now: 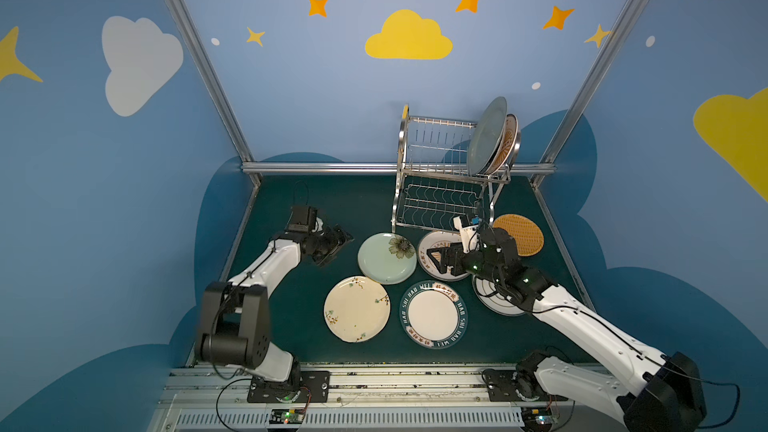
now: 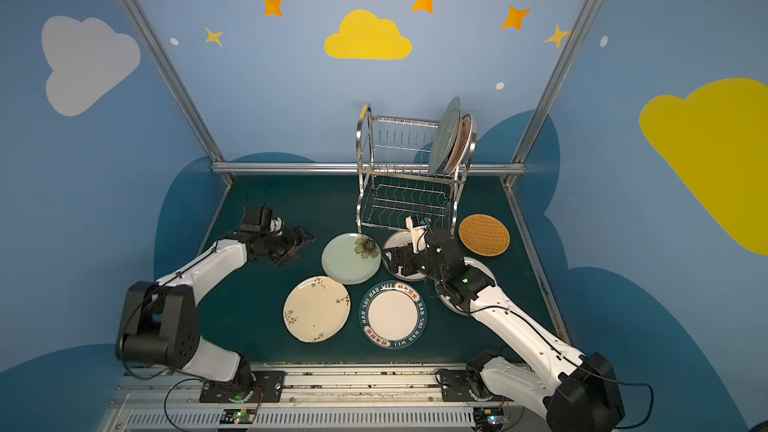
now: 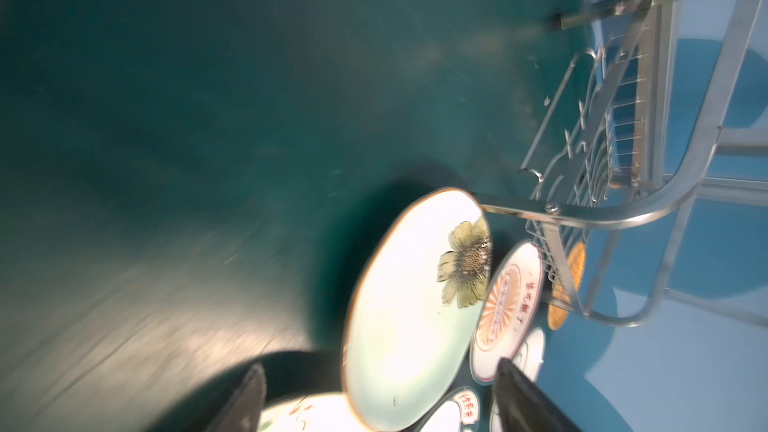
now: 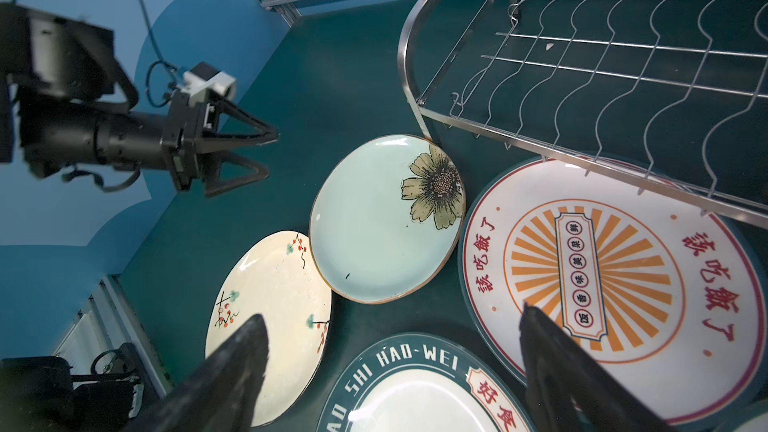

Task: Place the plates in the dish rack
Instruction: 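Move the left gripper to the rim of the mint sunflower plate, then grasp the mint sunflower plate rim with left gripper and tilt it up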

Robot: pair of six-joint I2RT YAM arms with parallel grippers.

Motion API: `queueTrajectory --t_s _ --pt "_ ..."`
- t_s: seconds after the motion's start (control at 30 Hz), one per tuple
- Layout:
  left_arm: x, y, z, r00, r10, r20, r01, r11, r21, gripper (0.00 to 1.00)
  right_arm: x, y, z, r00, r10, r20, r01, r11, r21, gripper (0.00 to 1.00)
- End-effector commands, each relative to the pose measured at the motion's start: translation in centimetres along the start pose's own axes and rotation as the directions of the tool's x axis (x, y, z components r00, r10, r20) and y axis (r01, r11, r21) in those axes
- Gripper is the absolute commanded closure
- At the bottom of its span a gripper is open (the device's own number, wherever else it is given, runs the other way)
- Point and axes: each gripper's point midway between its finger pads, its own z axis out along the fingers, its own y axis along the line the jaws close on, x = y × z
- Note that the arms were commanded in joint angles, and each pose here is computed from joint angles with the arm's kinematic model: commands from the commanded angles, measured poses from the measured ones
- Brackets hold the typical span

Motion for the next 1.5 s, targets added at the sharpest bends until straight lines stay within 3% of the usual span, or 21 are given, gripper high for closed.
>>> queueTrajectory --t_s 0.0,0.1,0.43,0.77,1.07,1.47 --pt "0.9 -1.4 1.6 0.981 0.116 -0.156 -0.098 0.988 0.115 0.18 -0.6 0.2 -0.2 0.999 -0.008 0.036 0.009 1.000 -0.021 0.08" --pt "0.9 -1.8 3.0 0.959 0.153 -0.237 -0.118 0.980 0.158 0.20 -0.6 0.1 -0.3 0.999 -0.008 0.042 0.009 1.000 -0.015 0.08" --pt "2.6 -0.5 5.6 0.917 0.161 -0.364 -0.116 0.983 0.143 0.22 -0.6 -0.1 -0.3 0.999 -0.001 0.039 0.002 1.000 -0.012 0.08" --pt "3.5 0.2 7.5 0.907 0.141 -0.396 -0.089 0.985 0.148 0.30 -0.7 0.0 -0.4 0.999 0.003 0.040 -0.003 1.000 -0.020 0.08" --pt "4.0 0.3 8.5 0.902 0.122 -0.414 -0.061 0.986 0.156 0.46 -0.4 0.0 0.1 1.000 0.007 0.023 -0.006 1.000 -0.024 0.08" --pt "4.4 0.9 9.2 0.898 0.109 -0.425 -0.053 0.989 0.141 0.58 -0.4 -0.1 0.1 1.000 0.008 0.022 -0.007 1.000 -0.022 0.08"
